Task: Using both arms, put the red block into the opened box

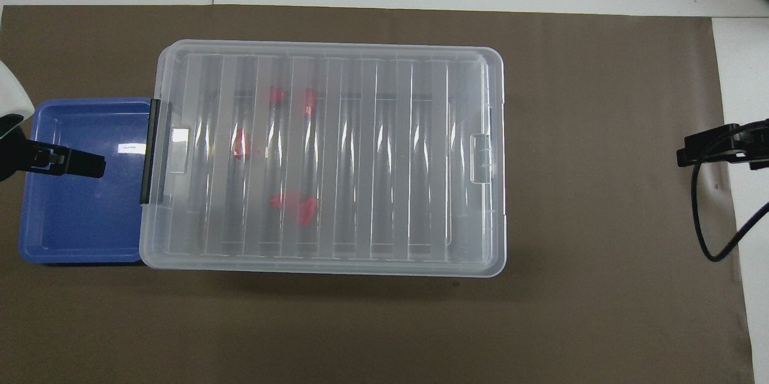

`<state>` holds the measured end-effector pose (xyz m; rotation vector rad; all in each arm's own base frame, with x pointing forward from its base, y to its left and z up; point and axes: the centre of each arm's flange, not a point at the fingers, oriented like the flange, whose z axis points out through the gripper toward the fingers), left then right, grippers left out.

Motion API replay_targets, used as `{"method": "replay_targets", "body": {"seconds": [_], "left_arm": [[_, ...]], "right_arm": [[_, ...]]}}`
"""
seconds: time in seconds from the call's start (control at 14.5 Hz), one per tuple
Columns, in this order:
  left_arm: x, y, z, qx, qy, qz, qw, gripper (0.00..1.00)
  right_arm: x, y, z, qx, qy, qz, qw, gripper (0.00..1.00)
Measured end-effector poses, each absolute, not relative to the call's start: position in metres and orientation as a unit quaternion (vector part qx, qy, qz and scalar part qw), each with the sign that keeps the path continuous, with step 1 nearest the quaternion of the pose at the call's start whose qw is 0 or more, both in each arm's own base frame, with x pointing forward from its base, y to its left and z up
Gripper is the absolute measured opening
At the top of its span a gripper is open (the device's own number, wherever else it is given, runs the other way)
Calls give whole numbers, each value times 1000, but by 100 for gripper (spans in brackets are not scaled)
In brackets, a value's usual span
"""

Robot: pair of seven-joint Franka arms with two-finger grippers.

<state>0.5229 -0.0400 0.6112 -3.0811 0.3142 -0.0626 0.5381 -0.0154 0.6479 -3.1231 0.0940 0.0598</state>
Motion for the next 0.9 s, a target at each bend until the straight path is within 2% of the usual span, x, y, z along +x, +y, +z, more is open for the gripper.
{"method": "replay_targets", "body": {"seconds": [0.9], "left_arm": [[523,-40,611,-994,101,-20,22,100]], "right_arm": [[538,-12,647,-999,27,20,8,100]]}}
